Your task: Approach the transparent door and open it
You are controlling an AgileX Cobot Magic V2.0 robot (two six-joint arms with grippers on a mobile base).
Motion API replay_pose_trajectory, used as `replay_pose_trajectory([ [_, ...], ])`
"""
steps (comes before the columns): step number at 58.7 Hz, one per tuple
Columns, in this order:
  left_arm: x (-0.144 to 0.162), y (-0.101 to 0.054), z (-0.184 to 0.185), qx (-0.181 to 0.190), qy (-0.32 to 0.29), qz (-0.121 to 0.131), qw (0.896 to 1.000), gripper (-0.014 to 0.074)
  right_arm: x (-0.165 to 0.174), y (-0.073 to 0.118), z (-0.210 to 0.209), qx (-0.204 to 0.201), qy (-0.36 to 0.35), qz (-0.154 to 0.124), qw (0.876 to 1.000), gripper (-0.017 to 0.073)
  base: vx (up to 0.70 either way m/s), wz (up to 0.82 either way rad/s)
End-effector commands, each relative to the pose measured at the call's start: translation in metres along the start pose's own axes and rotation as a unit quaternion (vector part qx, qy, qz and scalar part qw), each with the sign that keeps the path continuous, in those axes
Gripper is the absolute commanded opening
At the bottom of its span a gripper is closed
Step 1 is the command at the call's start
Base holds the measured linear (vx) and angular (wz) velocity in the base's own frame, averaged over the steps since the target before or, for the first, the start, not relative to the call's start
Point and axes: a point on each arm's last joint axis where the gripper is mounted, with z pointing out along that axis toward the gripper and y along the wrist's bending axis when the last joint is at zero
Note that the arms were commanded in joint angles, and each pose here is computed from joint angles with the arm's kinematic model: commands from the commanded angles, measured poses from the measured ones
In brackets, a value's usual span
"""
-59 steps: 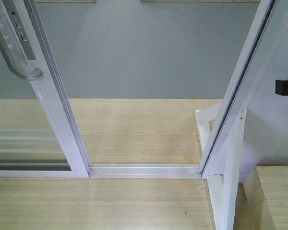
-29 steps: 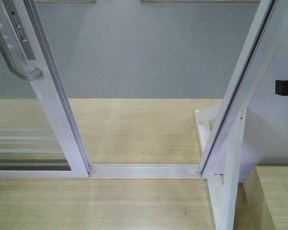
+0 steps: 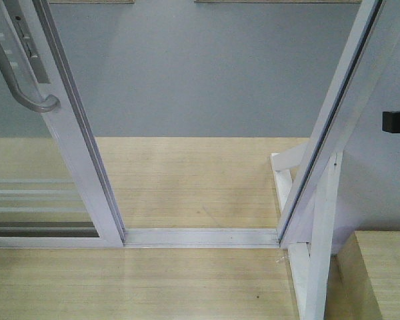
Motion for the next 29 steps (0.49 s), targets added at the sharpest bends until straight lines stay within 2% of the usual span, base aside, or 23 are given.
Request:
replay_pose_trajectory([
  [1, -0.002, 0.0, -0.001, 0.005, -0.039, -0.006, 0.999, -0.0003, -0.013, -0.001, -0.009, -0.003, -0.05, -0.004, 0.999, 0.0208, 0.0, 0.0],
  [13, -0.002, 0.0, -0.001, 0.005, -0.039, -0.006, 0.999, -0.0003, -0.013, -0.001, -0.008, -0.002, -0.051, -0.005, 0.999, 0.0208, 0.0, 0.0],
  [20, -0.002, 0.0, -0.001, 0.005, -0.039, -0.006, 0.999, -0.0003, 0.0, -0.006, -0.01, 0.015, -0.058, -0.028, 0.998, 0.0203, 0.0, 0.0],
  [29, -0.002, 0.0, -0.001, 0.005, -0.039, -0.006, 0.999, -0.0003, 0.035, -0.013, -0.01, 0.007, -0.094, 0.012, 0.995, 0.0092, 0.0, 0.0],
])
